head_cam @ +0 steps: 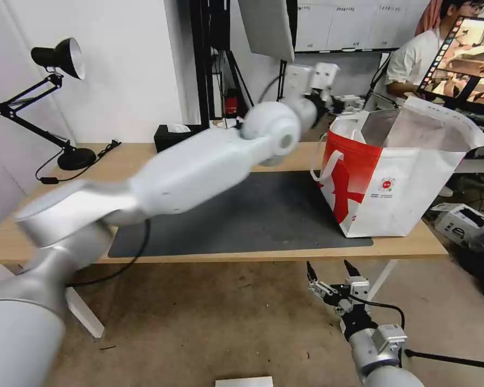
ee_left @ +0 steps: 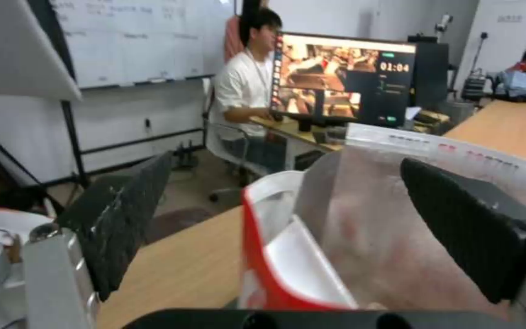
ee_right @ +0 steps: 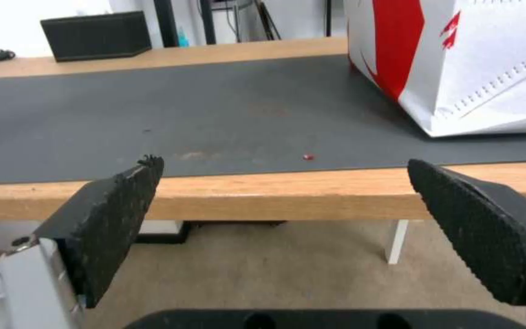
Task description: Pick up the trash from the table and place it into the takeout bag.
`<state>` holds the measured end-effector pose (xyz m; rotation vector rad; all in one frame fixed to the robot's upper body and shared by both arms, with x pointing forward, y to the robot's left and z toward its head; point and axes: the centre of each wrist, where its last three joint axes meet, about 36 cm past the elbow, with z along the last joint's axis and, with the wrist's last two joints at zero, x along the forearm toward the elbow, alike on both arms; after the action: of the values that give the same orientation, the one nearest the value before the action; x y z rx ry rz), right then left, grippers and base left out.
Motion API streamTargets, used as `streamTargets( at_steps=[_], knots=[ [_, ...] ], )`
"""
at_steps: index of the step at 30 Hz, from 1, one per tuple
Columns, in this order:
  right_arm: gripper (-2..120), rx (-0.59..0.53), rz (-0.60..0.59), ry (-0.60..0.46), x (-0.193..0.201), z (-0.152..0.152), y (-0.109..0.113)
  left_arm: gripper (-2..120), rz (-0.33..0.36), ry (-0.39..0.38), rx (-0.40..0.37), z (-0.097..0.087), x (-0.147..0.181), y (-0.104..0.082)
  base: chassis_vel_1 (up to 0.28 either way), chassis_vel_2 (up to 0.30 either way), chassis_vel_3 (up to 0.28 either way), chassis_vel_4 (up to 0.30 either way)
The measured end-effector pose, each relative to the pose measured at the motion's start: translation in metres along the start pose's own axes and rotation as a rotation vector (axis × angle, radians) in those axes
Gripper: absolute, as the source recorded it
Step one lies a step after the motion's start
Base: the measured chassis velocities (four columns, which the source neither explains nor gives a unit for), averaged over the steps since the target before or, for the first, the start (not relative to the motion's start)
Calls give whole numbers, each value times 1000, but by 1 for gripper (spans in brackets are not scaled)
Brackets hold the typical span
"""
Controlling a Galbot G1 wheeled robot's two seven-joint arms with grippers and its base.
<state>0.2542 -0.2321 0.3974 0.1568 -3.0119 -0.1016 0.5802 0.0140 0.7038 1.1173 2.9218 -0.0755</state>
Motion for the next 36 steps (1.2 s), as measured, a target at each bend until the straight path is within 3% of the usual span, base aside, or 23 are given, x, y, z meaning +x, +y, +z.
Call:
streamTargets(
  at_steps=[6, 10, 15, 19, 22, 23, 25, 26, 29, 34, 36],
  knots=[
    [100, 0, 0, 0, 0, 0, 0, 100, -24, -38, 2, 19, 47, 22, 0, 0, 0, 0],
    [100, 0, 0, 0, 0, 0, 0, 100, -86, -38, -39, 49, 99, 57, 0, 0, 0, 0],
    [100, 0, 0, 0, 0, 0, 0, 100, -157, -51, -11, 78, 154, 77, 0, 0, 0, 0],
    [100, 0, 0, 0, 0, 0, 0, 100, -194, -66, -1, 89, 174, 81, 0, 0, 0, 0],
    [100, 0, 0, 0, 0, 0, 0, 100, -274, -66, 15, 124, 217, 83, 0, 0, 0, 0],
    [100, 0, 0, 0, 0, 0, 0, 100, -274, -66, 15, 124, 217, 83, 0, 0, 0, 0],
    [100, 0, 0, 0, 0, 0, 0, 100, -338, -66, 8, 139, 253, 86, 0, 0, 0, 0],
    [100, 0, 0, 0, 0, 0, 0, 100, -338, -66, 8, 139, 253, 86, 0, 0, 0, 0],
    [100, 0, 0, 0, 0, 0, 0, 100, -387, -79, -30, 163, 277, 84, 0, 0, 0, 0],
    [100, 0, 0, 0, 0, 0, 0, 100, -405, -99, -37, 178, 285, 76, 0, 0, 0, 0],
    [100, 0, 0, 0, 0, 0, 0, 100, -439, -132, -50, 196, 297, 67, 0, 0, 0, 0]
  ],
)
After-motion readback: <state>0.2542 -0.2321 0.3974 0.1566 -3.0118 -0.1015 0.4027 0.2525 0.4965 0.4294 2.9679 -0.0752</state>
